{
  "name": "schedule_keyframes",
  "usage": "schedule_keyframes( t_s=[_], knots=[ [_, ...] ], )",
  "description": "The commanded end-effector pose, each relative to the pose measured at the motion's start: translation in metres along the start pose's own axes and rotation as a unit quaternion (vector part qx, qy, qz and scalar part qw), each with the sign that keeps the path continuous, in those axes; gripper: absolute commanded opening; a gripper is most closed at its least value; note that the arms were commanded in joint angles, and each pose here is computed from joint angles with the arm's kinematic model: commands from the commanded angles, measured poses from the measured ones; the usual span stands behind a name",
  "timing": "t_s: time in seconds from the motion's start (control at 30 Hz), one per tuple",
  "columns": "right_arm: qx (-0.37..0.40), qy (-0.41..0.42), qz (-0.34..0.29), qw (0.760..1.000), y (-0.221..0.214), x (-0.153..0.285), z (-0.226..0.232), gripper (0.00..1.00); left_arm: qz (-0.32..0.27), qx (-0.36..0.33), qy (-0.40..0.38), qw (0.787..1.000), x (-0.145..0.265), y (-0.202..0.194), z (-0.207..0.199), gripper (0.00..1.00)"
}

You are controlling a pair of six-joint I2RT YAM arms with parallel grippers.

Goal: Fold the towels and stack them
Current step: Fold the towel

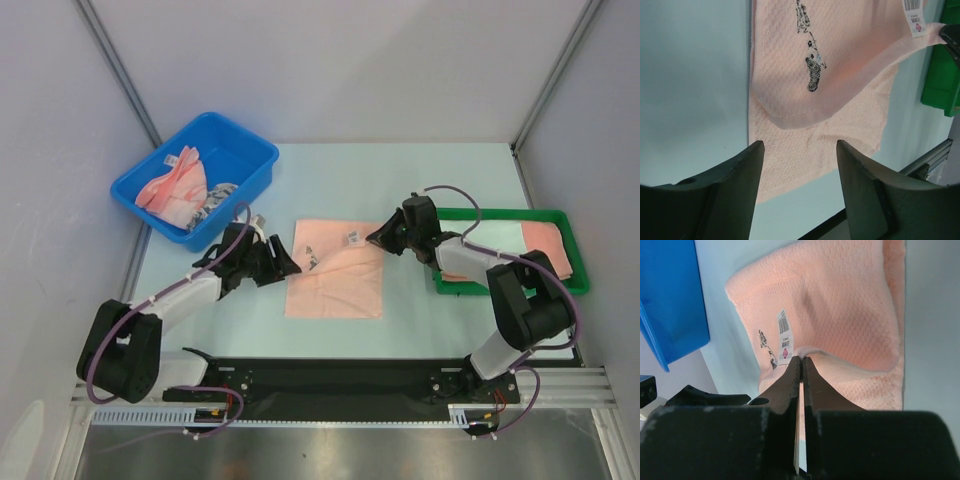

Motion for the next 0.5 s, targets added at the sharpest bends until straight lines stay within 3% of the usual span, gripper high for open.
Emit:
schedule_keyframes(
  t_s=[0.0, 0.2, 0.47],
  knots=[
    [0.007, 0.032, -0.012, 0.999, 0.011, -0.003, 0.019, 0.0, -0.022, -0.001, -0.057, 0.998, 0.003, 0.007, -0.016, 0.63],
    [-0.001, 0.03, -0.011, 0.999, 0.015, -0.007, 0.015, 0.0, -0.01, -0.077, -0.007, 0.997, -0.004, 0.006, -0.003, 0.54],
    [-0.009, 0.042, -0.009, 0.999, 0.023, -0.011, 0.02, 0.0, 0.02, -0.158, 0.08, 0.984, -0.018, 0.006, 0.006, 0.52]
  ],
)
Point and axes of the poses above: each gripper's point midway between its finger pads, its own x axis back along the fingers, its own z axis along the line the jaws close on, y = z × x, the point moved 2 cm from there along x, back along the fingers, and after that the axes turned 10 degrees about -x, right-handed, at the moved point
